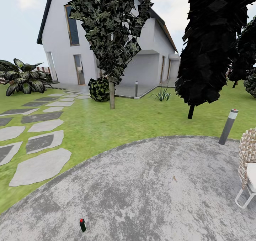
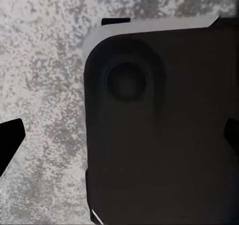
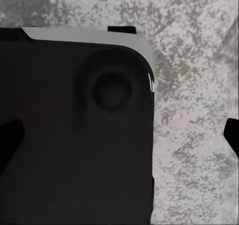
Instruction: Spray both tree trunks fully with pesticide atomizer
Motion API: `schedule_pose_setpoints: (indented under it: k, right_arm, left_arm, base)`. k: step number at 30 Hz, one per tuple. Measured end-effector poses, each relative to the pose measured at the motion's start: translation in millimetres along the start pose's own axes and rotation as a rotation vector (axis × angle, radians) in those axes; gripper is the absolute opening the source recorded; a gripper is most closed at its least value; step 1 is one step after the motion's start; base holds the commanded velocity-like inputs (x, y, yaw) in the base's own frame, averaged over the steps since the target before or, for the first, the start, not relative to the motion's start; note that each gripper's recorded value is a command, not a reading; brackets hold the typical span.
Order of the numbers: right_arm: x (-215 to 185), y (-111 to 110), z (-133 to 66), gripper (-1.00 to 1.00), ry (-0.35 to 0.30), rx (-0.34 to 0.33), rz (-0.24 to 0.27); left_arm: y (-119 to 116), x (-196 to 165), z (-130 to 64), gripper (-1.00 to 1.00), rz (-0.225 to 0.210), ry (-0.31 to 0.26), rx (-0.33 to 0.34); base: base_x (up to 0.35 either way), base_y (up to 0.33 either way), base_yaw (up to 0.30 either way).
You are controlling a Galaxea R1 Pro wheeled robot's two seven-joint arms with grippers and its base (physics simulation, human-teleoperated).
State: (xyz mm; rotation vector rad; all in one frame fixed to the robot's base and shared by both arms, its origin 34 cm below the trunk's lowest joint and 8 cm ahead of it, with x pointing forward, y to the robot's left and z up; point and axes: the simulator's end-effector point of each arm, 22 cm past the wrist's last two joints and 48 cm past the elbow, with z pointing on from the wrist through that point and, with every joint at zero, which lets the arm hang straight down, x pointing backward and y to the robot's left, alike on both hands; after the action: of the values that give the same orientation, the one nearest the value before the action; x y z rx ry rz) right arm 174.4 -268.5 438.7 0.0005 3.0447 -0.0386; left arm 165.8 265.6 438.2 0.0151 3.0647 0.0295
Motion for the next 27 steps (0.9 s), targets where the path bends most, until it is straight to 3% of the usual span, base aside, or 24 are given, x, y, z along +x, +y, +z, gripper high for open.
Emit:
schedule_pose_setpoints:
  k: [6,7,9,13,15,19,22,27]
  right_arm:
    - [-25,-27,-0.3,1.0,-0.069,0.034,-0.003]
    - [-67,-37,-4.5,1.0,-0.198,0.047,-0.006]
    - [-204,-36,-40.0,1.0,-0.511,0.046,-0.013]
    - [-249,-34,-64.1,1.0,-0.677,0.044,-0.012]
    - [-297,-33,-83.5,1.0,-0.774,0.043,-0.011]
    - [-353,-34,-106.1,1.0,-0.861,0.045,-0.009]
    - [-360,-33,-109.3,1.0,-0.872,0.044,-0.009]
    - [-359,-32,-106.7,1.0,-0.864,0.042,-0.011]
  left_arm:
    - [18,-46,0.2,1.0,0.007,-0.097,-0.023]
    - [19,-106,-8.1,1.0,0.01,-0.284,-0.024]
    - [22,-133,-13.5,1.0,0.014,-0.344,-0.027]
    - [28,-203,-30.0,1.0,0.009,-0.47,-0.036]
    - [32,-249,-42.2,1.0,0.003,-0.539,-0.042]
    - [35,-297,-59.8,1.0,0.001,-0.622,-0.046]
    - [37,-321,-72.3,1.0,-0.003,-0.677,-0.05]
    - [52,-329,-79.5,1.0,-0.023,-0.708,-0.067]
  base:
    - [0.0,0.0,0.0]
    - [0.0,0.0,0.0]
    - [0.0,0.0,0.0]
    - [0.0,0.0,0.0]
    - [0.0,0.0,0.0]
    - [0.0,0.0,0.0]
    - [0.0,0.0,0.0]
    - [0.0,0.0,0.0]
